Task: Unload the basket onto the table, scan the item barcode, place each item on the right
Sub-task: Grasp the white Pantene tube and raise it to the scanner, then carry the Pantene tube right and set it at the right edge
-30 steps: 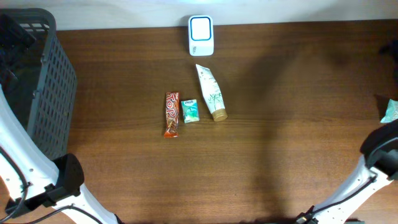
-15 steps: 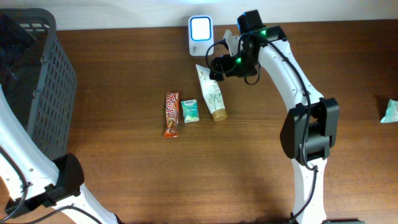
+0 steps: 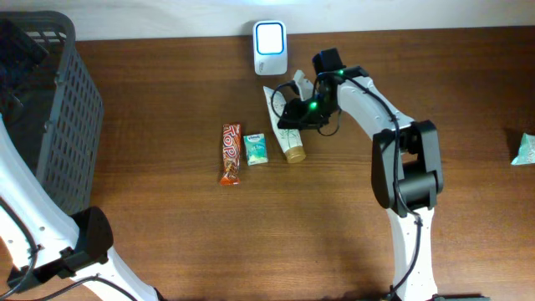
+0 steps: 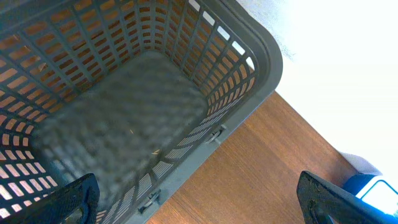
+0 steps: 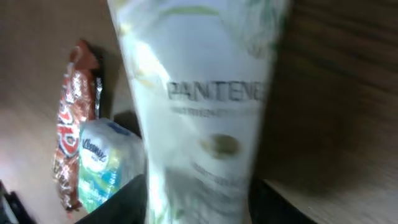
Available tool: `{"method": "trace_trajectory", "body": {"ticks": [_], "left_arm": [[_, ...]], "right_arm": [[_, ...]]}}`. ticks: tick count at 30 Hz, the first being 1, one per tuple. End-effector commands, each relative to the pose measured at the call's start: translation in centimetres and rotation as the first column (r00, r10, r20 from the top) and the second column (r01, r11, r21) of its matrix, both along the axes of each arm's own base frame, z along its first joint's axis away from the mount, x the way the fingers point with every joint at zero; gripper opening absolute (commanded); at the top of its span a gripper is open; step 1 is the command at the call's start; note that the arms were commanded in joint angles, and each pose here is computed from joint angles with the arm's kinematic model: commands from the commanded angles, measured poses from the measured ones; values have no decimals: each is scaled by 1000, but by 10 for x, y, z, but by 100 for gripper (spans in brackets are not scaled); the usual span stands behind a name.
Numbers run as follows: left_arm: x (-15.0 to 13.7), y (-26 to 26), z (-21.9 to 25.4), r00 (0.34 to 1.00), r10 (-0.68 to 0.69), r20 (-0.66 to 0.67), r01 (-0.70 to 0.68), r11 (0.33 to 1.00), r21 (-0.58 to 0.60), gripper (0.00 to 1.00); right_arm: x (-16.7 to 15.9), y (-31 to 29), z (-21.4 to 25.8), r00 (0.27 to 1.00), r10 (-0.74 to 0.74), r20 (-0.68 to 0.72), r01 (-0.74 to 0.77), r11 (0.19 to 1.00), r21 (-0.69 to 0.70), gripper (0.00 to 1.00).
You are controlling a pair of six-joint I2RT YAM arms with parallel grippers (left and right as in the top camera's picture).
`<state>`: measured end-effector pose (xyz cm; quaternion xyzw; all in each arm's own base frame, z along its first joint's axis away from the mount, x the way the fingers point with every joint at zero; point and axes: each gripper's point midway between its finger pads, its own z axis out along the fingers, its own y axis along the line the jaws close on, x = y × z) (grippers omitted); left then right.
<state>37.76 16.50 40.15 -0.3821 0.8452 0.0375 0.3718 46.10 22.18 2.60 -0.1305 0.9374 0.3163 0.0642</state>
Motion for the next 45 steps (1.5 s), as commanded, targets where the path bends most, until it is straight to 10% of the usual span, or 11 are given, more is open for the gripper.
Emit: {"method": "trace_trajectory", "body": {"ticks": [1, 6, 10, 15, 22, 29, 37, 45], "left_arm": [[-6, 1, 8, 1000, 12, 20, -12, 1000, 10, 99], [-6, 1, 8, 1000, 12, 20, -12, 1000, 10, 99], [-6, 1, 8, 1000, 12, 20, -12, 1000, 10, 99], [-6, 1, 8, 1000, 12, 20, -12, 1000, 10, 99], [-6, 1, 8, 1000, 12, 20, -12, 1000, 10, 99], [-6, 1, 8, 1000, 12, 20, -12, 1000, 10, 99], [-6, 1, 8, 1000, 12, 20, -12, 1000, 10, 99], [-6, 1, 8, 1000, 12, 20, -12, 1000, 10, 99]], "right_arm": [[0, 12, 0, 1000, 10, 0, -10, 1000, 24, 4], [29, -31, 42, 993, -67, 100, 91, 959, -267, 4], [27, -103, 51, 947, -224, 231, 322, 655, -684, 4], [5, -98, 4, 965, -180, 190, 260, 596, -760, 4], [-5, -96, -19, 972, -180, 153, 232, 614, -755, 60], [21, -85, 11, 954, -188, 234, 300, 648, -700, 11], [124, -20, 160, 761, -218, 611, 458, 848, -267, 4], [170, 17, 150, 627, -287, 724, 435, 900, -20, 4]]}}
